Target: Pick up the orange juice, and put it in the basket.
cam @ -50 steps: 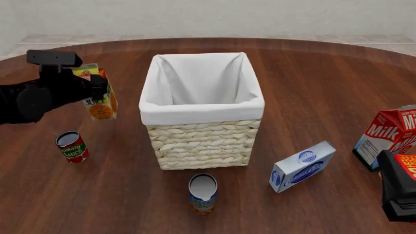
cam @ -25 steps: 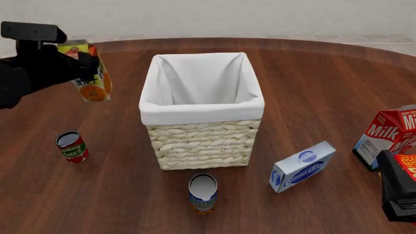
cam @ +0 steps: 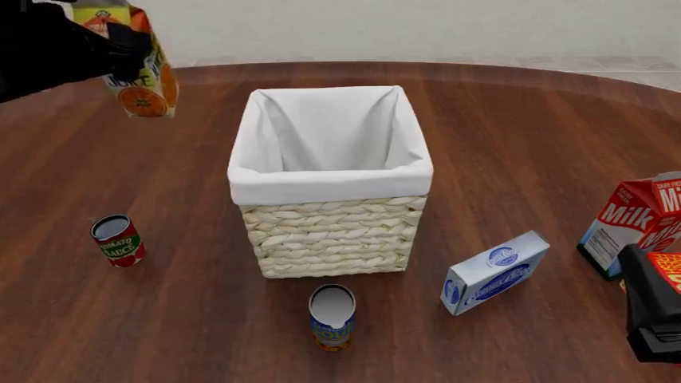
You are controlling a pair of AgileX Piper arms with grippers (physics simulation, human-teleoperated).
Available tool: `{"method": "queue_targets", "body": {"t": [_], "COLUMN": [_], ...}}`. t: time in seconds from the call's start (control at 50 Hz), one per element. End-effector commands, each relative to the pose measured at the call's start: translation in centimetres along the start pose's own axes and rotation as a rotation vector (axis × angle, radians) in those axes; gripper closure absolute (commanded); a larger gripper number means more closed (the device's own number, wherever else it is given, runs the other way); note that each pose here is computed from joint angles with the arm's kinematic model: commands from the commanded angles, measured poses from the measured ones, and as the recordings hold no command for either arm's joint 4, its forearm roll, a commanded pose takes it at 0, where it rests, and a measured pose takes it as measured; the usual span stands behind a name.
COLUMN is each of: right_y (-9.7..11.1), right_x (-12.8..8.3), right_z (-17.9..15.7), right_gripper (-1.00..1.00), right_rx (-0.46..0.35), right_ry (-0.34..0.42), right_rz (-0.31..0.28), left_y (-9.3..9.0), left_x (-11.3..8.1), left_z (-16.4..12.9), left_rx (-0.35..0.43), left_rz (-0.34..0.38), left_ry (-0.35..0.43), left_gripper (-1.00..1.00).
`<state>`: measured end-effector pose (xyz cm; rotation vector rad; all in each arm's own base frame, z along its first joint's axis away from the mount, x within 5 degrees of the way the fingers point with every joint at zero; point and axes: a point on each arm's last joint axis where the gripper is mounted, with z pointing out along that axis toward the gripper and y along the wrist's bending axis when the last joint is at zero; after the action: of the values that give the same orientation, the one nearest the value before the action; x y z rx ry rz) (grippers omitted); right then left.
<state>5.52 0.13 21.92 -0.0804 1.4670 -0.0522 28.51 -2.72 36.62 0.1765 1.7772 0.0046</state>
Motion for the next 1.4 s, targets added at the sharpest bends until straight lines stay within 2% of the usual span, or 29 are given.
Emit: {"method": "queue_targets", "body": {"t": [0.02,0.44,0.7,0.92,1.2,1.4], "right_y": [0.0,0.0,0.0,0.0,0.0,0.0], "right_x": [0.0,-0.3,-0.5,-0.8,-0.9,-0.7], "right_z": [0.0,0.0,0.0,0.2,0.5,-0.1], "right_gripper": [-1.00,-1.00,-1.00,-1.00,-1.00,-1.00], "right_rx": [-0.002,-0.006,-0.006,-0.012,-0.018,-0.016], "right_ry": [-0.001,-0.008,-0.011,-0.014,-0.015,-0.019], "right_rz": [0.001,-0.011,-0.011,-0.010,-0.025,-0.025], "left_y": [-0.7,-2.8,-4.1,-6.3,-8.4,-10.7], "left_x": [-2.7,-6.1,-7.1,-8.1,-8.1,-7.7], "left_z": [-1.1,-1.9,-1.6,-1.1,-0.2,0.9], "left_rx": [0.024,0.099,0.143,0.209,0.269,0.328], "left_rz": [0.064,0.111,0.134,0.144,0.152,0.157], "left_ry": [-0.066,-0.135,-0.157,-0.182,-0.181,-0.167], "left_gripper": [1.00,1.00,1.00,1.00,1.00,1.00]}}
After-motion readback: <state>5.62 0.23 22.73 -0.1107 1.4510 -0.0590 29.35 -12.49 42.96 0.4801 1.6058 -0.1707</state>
